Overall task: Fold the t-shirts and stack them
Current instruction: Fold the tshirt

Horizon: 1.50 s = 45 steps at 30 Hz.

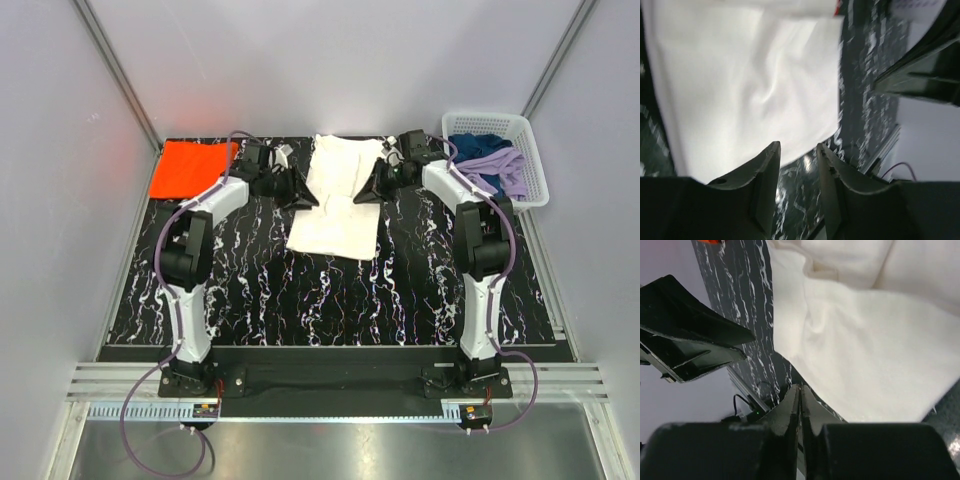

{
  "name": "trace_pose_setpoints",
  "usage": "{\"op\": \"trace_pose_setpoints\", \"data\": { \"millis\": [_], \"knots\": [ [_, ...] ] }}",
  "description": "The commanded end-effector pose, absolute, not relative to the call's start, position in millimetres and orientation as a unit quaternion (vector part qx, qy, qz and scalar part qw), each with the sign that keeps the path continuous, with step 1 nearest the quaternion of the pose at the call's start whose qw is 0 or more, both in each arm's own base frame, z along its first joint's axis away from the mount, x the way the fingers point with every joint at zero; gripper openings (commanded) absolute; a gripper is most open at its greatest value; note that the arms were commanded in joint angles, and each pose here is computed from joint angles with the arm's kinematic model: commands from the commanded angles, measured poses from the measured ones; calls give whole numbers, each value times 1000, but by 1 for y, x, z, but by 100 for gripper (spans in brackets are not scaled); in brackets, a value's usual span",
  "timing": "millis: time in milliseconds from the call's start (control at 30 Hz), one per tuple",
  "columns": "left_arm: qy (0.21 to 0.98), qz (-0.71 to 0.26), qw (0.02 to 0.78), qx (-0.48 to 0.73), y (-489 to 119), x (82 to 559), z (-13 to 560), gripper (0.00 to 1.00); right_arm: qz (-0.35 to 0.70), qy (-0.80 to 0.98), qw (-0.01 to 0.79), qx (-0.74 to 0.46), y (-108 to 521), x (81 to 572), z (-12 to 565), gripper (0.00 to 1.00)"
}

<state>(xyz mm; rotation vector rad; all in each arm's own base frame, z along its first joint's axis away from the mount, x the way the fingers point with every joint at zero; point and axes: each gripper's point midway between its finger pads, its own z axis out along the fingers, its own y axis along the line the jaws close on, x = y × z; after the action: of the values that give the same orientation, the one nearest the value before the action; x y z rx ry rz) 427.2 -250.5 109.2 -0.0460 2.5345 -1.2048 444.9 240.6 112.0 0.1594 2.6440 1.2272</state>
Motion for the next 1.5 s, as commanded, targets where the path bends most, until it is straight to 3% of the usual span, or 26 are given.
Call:
{"op": "trace_pose_setpoints", "data": {
  "millis": [0, 200, 333, 500, 667, 700, 833, 933, 967, 1233, 1467],
  "knots": [
    [840, -502, 206, -20, -271, 473, 116, 40, 444, 884, 112, 94, 248, 475, 100, 11],
    [829, -515, 202, -86, -268, 525, 57, 38, 437, 879, 120, 151, 224, 509, 44, 12],
    [831, -496, 180, -176, -227, 539, 13, 31, 405, 888, 114, 187, 187, 511, 9, 12],
    [849, -470, 169, -171, -208, 530, 11, 33, 384, 898, 116, 182, 159, 509, 4, 15],
    [856, -473, 179, -106, -210, 510, 55, 41, 400, 894, 139, 146, 163, 513, 53, 24],
    [861, -466, 183, -92, -209, 505, 66, 41, 394, 898, 135, 145, 161, 508, 61, 27],
    [892, -398, 210, -35, -188, 474, 103, 48, 359, 914, 142, 129, 149, 474, 98, 52],
    [914, -343, 218, -3, -167, 434, 111, 59, 368, 915, 101, 130, 154, 434, 90, 59],
    [910, -340, 239, 2, -164, 427, 123, 62, 380, 912, 97, 118, 162, 422, 98, 66],
    [919, -360, 153, -53, -173, 367, 61, 59, 402, 904, 53, 137, 193, 344, 63, 68],
    [929, -349, 93, -78, -176, 365, 20, 58, 391, 900, 44, 187, 197, 332, 31, 65]
  ]
}}
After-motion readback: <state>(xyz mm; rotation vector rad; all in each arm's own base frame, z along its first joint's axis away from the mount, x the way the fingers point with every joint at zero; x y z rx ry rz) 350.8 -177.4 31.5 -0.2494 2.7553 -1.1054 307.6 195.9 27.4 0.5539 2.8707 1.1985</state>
